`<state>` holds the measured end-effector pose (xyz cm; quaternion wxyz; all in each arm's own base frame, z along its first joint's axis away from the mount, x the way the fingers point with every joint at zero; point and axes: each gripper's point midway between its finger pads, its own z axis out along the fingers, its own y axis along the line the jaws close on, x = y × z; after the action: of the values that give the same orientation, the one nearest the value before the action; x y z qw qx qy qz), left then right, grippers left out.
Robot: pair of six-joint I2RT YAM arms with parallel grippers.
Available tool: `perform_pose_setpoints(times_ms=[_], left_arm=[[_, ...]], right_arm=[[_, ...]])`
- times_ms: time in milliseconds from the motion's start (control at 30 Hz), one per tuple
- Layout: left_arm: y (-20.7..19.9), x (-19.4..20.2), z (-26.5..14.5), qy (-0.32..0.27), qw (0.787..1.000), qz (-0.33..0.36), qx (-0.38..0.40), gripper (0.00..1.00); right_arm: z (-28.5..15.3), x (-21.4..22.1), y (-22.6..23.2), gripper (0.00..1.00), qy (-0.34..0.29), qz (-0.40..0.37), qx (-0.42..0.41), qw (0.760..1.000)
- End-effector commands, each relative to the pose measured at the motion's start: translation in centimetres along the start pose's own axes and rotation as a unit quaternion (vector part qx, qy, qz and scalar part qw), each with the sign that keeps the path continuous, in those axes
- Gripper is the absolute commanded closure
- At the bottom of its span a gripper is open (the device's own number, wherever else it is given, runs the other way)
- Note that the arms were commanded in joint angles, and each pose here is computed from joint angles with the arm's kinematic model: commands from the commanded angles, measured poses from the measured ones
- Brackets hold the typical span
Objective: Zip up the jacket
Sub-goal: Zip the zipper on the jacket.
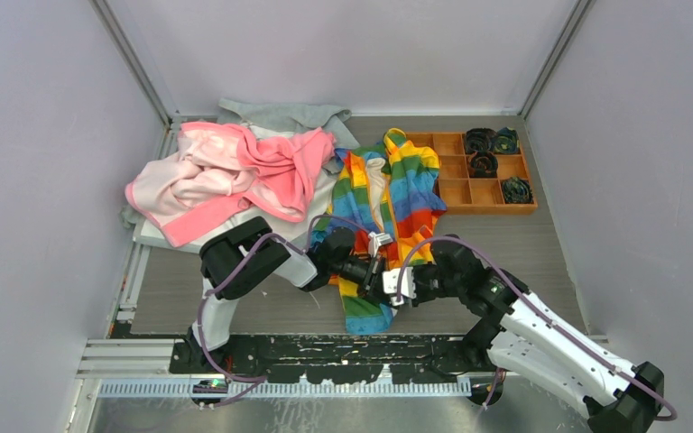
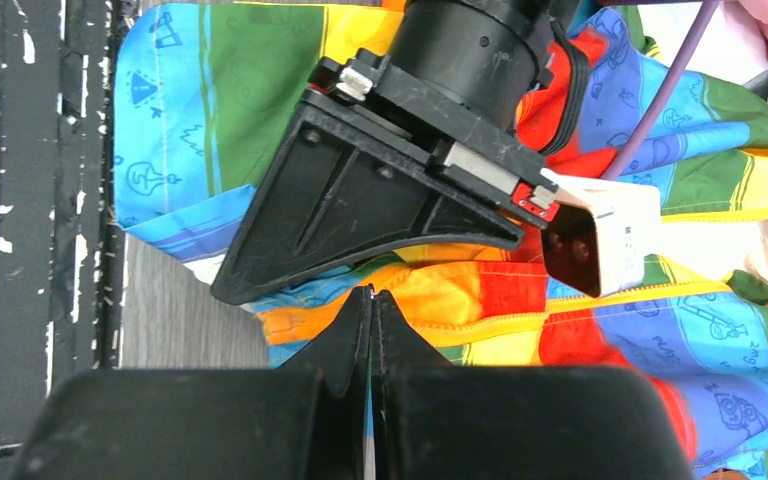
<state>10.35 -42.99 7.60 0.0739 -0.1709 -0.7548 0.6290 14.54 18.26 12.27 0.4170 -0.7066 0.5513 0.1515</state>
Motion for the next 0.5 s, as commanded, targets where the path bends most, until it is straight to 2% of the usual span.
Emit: perform_pose_setpoints(times_ms=[0,300,467], left_arm=[[-1.0,1.5,-0.1,0.031,0.999,0.016,0.009,1.0],[-1.0,1.5,0.0,0.036,0.999,0.018,0.01,1.0],[-1.4,1.6,-0.2,0.035,0.999,0.022,0.011,1.0]], right_arm=[[-0.8,-4.1,-5.6,0.99,-0.052,-0.061,0.09,0.993],[-2.3,-2.4,-5.3,0.99,-0.019,-0.068,0.108,0.992],[-2.7,-2.6,-6.8,0.99,-0.02,-0.051,0.127,0.99]])
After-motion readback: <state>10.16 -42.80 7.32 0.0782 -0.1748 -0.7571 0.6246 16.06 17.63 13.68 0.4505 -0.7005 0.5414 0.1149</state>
